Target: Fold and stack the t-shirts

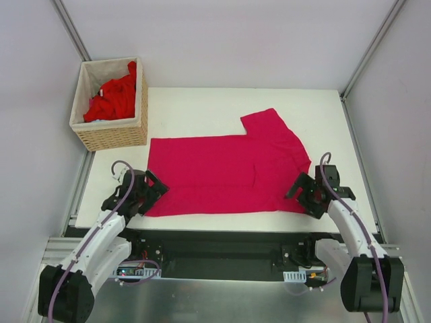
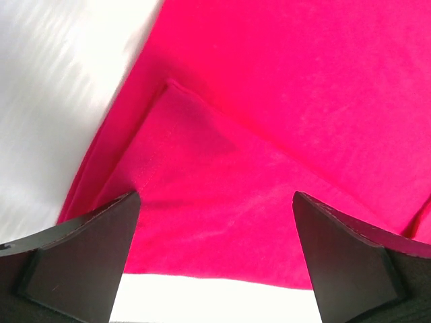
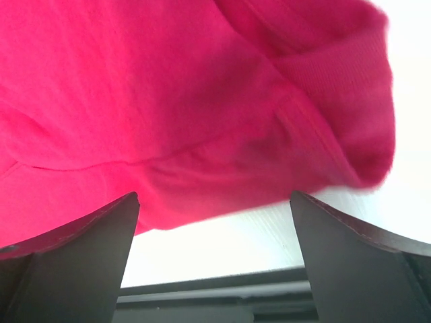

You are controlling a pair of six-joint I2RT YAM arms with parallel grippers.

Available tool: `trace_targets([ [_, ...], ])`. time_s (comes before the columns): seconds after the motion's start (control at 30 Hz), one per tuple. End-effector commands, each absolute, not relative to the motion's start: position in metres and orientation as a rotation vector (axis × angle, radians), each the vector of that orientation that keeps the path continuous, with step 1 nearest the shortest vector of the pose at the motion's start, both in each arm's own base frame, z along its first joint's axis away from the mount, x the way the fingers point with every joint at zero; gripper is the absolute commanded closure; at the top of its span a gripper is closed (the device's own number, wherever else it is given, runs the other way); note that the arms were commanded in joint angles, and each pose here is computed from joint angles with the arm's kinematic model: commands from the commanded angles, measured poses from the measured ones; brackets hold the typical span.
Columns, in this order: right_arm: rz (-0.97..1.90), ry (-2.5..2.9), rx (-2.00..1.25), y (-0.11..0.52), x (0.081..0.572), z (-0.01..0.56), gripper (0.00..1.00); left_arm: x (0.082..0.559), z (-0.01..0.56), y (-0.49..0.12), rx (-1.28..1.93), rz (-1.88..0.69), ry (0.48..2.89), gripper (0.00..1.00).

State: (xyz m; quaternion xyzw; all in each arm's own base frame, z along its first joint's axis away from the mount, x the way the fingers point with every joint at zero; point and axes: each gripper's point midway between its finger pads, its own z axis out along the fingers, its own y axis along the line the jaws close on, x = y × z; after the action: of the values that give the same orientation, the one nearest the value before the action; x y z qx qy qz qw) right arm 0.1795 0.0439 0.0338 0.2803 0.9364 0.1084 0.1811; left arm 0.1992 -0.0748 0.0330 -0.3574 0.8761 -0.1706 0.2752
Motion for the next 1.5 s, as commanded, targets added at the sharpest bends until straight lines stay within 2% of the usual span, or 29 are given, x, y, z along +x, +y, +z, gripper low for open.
trace_targets([
  [0.0,0.251,2.609,0.824,0.035,0.166,0.060,0.00,0.153,0.030,-0.064,-0.993,-0.330,2.513,0.01],
  [0.2,0.264,2.467,0.772,0.030,0.184,0.120,0.00,0.173,0.087,-0.066,-0.918,-0.387,2.409,0.01],
  [0.4,0.307,2.434,0.749,0.036,0.228,0.134,0.00,0.216,0.118,-0.066,-0.852,-0.337,2.372,0.01],
  [0.67,0.411,2.471,0.677,0.058,0.305,0.117,0.00,0.258,0.094,-0.077,-0.844,-0.313,2.422,0.01],
  [0.9,0.443,2.546,0.681,0.068,0.345,0.085,0.00,0.274,0.075,-0.081,-0.855,-0.301,2.443,0.01],
  [1.27,0.499,2.593,0.664,0.087,0.367,0.065,0.00,0.291,0.068,-0.082,-0.850,-0.284,2.433,0.01],
  [1.47,0.463,2.625,0.684,0.084,0.362,0.049,0.00,0.291,0.050,-0.080,-0.863,-0.239,2.469,0.01],
])
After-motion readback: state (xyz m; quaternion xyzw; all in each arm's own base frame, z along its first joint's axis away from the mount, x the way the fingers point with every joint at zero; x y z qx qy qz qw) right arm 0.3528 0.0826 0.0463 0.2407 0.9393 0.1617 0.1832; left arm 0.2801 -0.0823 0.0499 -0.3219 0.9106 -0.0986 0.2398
